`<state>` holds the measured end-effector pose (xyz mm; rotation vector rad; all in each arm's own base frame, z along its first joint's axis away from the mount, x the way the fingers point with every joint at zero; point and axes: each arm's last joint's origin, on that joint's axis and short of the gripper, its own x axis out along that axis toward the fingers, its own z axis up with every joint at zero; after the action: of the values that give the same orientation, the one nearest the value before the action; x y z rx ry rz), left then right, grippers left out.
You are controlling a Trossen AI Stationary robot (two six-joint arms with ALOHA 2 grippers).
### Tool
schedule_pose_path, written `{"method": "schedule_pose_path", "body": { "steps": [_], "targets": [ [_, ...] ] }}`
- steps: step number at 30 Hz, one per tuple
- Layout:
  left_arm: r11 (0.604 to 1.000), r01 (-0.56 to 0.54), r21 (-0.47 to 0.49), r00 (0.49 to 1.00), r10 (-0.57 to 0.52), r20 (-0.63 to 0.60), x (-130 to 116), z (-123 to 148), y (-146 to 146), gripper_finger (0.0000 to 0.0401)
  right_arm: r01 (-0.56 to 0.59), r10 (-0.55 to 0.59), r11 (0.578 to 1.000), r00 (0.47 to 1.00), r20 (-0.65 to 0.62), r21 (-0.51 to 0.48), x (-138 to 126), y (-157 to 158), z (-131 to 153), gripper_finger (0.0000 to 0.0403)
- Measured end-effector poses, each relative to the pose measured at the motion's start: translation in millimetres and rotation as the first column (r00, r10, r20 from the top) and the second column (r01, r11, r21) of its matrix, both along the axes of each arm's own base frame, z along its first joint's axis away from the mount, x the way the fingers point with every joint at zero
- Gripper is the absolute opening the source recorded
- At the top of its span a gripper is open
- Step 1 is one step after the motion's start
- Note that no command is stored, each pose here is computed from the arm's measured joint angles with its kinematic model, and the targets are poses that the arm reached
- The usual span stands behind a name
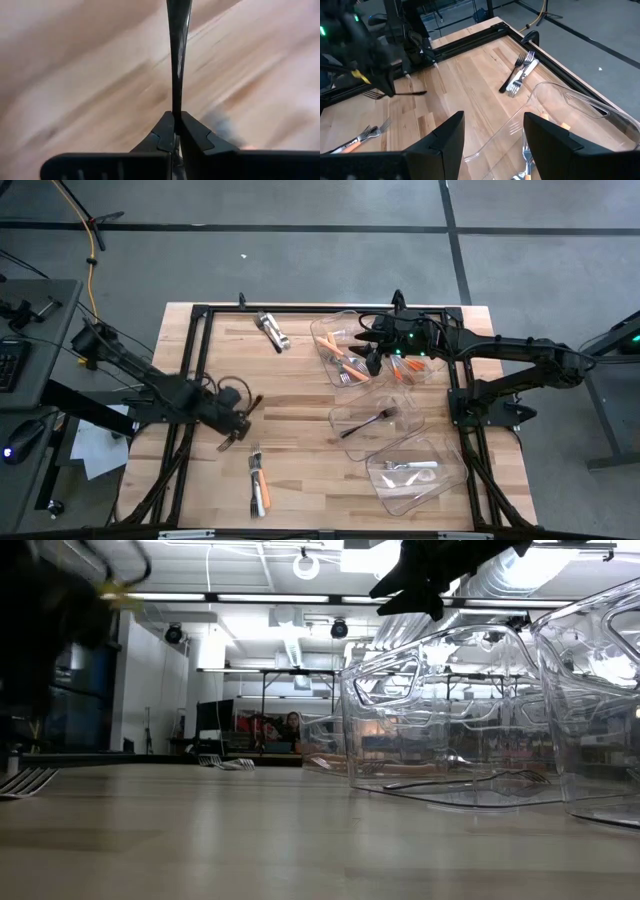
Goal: Sort silverware by color (type)
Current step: Move the white fork from the top
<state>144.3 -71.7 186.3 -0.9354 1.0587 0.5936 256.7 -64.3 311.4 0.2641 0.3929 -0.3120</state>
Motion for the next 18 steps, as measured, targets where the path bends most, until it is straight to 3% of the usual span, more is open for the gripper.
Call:
{"method": "schedule_pose_path", "body": {
  "steps": [4,8,13,18],
  "targets": [
    [0.991,-0.016,0.130,0.970,-0.016,0.244,2,35,17,0.0002,0.001,-0.001,1.000,1.000,0.001,0.001,0,0,0,0.0189],
    [0.957,-0.023,0.289,0.892,-0.110,0.438,8,64,34,0.0001,0.002,-0.002,1.000,1.000,0.004,0.004,0,0,0,0.0189],
    [0.882,-0.064,0.466,0.748,-0.267,0.607,25,92,53,0.0001,0.018,-0.020,0.999,0.998,0.067,0.033,2,0,5,0.0189],
    [0.809,-0.083,0.581,0.575,-0.437,0.691,47,112,71,0.0001,-0.006,-0.003,0.999,0.986,0.166,0.054,6,3,13,0.0189]
  ]
}}
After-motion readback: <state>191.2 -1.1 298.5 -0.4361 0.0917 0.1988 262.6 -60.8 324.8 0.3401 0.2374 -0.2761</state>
